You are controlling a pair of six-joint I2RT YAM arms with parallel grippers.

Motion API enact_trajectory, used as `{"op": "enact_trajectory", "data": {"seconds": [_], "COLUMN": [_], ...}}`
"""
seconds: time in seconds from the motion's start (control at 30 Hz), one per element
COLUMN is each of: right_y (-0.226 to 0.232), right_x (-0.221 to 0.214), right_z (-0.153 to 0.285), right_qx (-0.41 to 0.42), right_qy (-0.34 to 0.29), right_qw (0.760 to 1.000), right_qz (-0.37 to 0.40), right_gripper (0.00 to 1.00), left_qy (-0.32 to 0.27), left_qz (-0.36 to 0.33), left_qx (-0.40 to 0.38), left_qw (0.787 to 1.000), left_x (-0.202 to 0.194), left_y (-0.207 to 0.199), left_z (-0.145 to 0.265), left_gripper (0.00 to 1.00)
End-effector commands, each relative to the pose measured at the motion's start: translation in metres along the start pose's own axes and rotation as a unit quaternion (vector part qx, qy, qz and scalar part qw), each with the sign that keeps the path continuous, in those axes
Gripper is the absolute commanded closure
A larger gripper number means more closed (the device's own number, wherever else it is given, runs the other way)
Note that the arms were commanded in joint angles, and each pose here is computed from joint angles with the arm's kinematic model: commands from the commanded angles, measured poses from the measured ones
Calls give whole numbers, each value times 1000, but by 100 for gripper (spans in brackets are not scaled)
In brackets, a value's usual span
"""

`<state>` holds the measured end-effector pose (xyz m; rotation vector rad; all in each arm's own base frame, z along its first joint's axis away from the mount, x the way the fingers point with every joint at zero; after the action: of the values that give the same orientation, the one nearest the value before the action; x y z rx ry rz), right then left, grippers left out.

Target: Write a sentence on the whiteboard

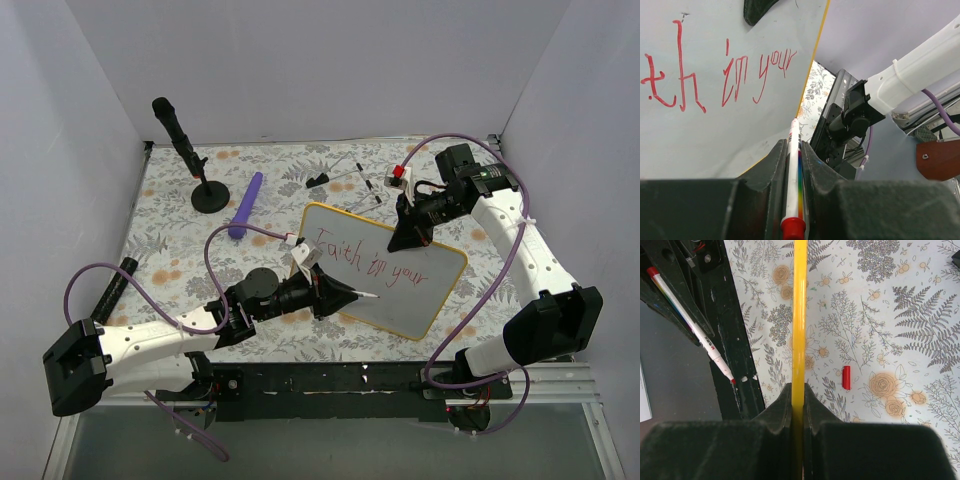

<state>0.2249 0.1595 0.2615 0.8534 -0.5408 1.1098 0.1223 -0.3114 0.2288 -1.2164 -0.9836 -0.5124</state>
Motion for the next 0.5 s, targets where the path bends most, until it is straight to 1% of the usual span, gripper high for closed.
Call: {"op": "enact_trajectory", "data": {"seconds": [0.0,0.3,0.47], "right_y": [14,13,13], "right_x": [16,17,19], "right_z": [5,5,6], "right_qx": [20,20,16], "right_qy": [-50,-51,-54], "right_qw": [998,998,998], "right_qz": [42,42,42], "right_gripper": [99,99,99], "left_qy": [-21,-25,-20], "left_qz": [-1,-2,-8], "left_qx": [3,-5,-27], "left_qw": [1000,1000,999], "left_x": [8,12,14], "left_y": [-1,-4,-11], "left_z": [4,-1,-19], "left_gripper": [100,100,100]}}
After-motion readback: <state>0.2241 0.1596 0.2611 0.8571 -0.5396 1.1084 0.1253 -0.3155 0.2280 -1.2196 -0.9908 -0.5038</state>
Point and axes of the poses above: each gripper's point midway between its finger pads, its own z axis back along the fingers, its own y axis along the line the jaws close on, x = y × z, the point moved 4 cm from there along z, back along the fingers, and after that the axes turned 3 degrees about z, right-handed, at the moved point
